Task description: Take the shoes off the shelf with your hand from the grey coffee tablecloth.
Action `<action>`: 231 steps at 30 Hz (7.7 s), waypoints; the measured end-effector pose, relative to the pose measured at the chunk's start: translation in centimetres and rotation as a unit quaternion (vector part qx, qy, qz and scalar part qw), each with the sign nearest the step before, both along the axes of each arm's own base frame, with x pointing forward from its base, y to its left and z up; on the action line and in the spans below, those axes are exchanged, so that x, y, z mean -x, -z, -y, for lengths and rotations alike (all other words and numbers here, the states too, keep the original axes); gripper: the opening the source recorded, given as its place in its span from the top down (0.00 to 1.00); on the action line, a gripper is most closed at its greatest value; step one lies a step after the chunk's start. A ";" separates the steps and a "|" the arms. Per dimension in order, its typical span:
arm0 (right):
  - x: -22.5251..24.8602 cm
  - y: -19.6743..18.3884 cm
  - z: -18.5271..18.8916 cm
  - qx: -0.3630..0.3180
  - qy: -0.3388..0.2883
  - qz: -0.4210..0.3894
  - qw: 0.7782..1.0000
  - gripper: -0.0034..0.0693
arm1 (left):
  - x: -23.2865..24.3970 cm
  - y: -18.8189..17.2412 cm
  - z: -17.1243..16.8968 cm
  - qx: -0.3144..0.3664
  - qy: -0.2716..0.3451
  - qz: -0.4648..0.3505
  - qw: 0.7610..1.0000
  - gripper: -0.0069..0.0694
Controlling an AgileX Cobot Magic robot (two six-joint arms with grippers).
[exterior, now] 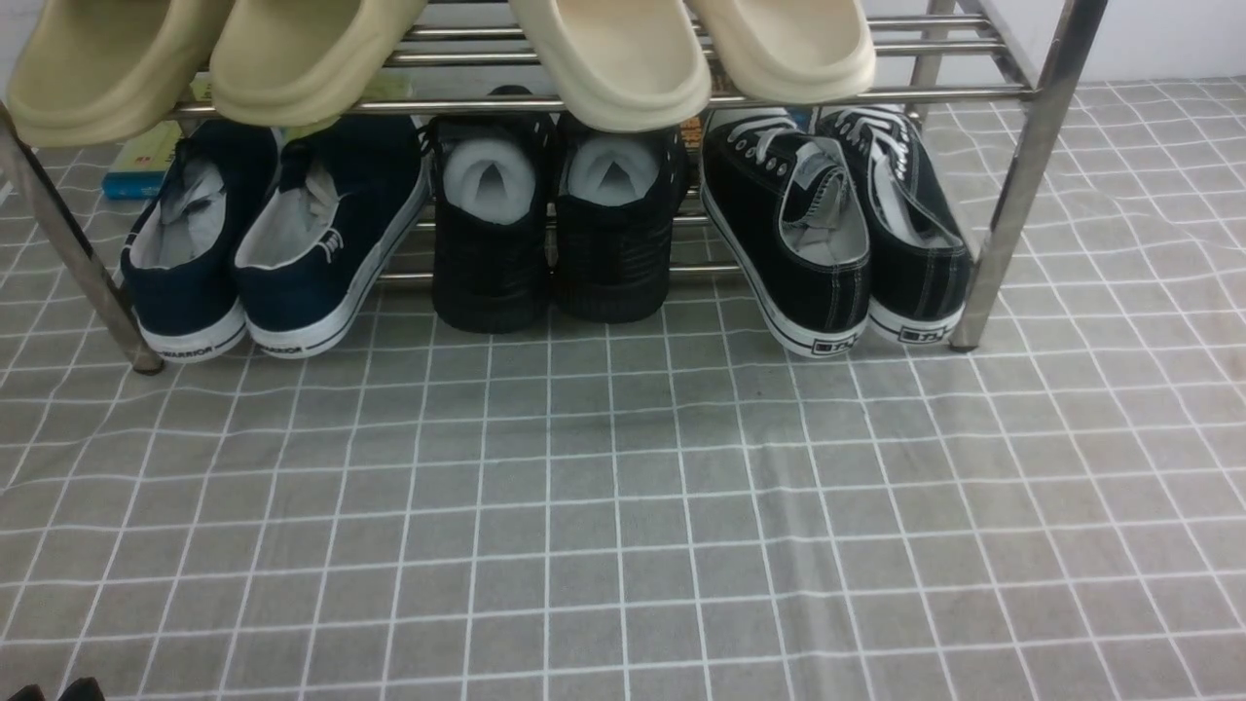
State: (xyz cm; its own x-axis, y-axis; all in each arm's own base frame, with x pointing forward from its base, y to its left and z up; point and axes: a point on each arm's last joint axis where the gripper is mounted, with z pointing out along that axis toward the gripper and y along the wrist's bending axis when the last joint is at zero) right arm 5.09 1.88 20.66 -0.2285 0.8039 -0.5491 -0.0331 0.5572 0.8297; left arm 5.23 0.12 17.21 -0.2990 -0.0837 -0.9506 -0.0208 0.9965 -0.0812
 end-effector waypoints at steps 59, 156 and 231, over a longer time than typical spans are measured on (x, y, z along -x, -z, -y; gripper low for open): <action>-33.1 -5.1 -18.8 0.598 -0.349 -0.139 0.708 0.33 | 0.0 0.0 0.0 0.000 0.000 0.000 1.000 0.59; -32.9 -7.7 -14.7 0.535 -0.240 -0.230 0.776 0.41 | 0.0 0.0 0.0 0.000 0.000 0.000 1.000 0.59; -19.4 -12.6 -13.5 0.437 -0.399 -0.334 0.734 0.80 | 0.0 0.0 0.0 0.000 0.000 0.000 1.000 0.59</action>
State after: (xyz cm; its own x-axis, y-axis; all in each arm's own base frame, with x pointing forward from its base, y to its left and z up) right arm 24.53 15.34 33.29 -0.8876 -0.3245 -0.3271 -0.3870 0.9103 0.1470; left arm 5.23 0.12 17.21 -0.2989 -0.0831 -0.9507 -0.0209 0.9965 -0.0805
